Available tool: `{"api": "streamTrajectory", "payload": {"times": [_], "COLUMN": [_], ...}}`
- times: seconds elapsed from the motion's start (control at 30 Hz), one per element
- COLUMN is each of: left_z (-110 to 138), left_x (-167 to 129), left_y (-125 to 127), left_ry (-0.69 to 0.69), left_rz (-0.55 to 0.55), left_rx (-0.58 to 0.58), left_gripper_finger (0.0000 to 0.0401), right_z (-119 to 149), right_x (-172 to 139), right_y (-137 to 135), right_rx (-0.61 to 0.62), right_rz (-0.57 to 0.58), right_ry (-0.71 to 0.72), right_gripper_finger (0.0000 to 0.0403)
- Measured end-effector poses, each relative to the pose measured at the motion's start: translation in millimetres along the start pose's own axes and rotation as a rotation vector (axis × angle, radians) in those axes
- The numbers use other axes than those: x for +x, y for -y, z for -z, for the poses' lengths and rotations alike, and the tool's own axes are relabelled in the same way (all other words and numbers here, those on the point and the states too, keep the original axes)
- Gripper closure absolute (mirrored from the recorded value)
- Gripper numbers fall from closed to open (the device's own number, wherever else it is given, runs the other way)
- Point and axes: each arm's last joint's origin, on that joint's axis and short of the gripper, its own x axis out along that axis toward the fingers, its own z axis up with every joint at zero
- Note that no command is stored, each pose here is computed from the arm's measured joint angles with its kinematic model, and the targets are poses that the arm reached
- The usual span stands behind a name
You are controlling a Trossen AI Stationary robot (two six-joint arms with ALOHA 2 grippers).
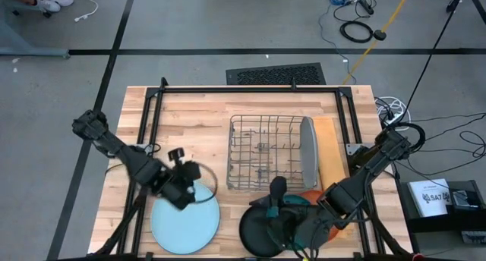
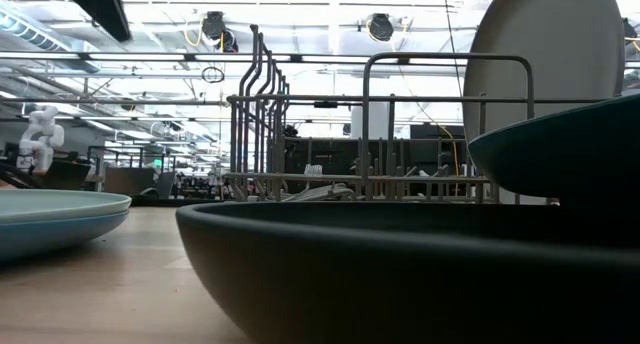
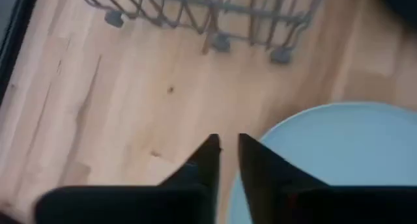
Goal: Sort dishes
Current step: Put the light blue plate into the dish rack
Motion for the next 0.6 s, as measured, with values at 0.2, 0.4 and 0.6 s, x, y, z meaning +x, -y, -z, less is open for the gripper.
{"api": "streamTrajectory", "payload": {"times": [0.2,0.4,0.6], "left_z": [-15,-21,-11], "left_x": [16,46,78], "left_y": [-18,-25,-29], "left_ry": [-0.115,-0.32,-0.492], "left_rz": [0.043,0.134,0.285], "left_rx": [0.15,0.337,0.424], "left_gripper_finger": [0.0221,0.0174,0.0202], "right_z": [2,-1,-6], "right_x": [2,-9,-26], "right_y": [6,13,14], "right_rx": [-0.028,-0.018,0.013], "right_rz": [0.008,0.031,0.084], "right_ry": [-0.015,-0.011,0.007], "right_gripper_finger": [0.0193,0.0193,0.0193]}}
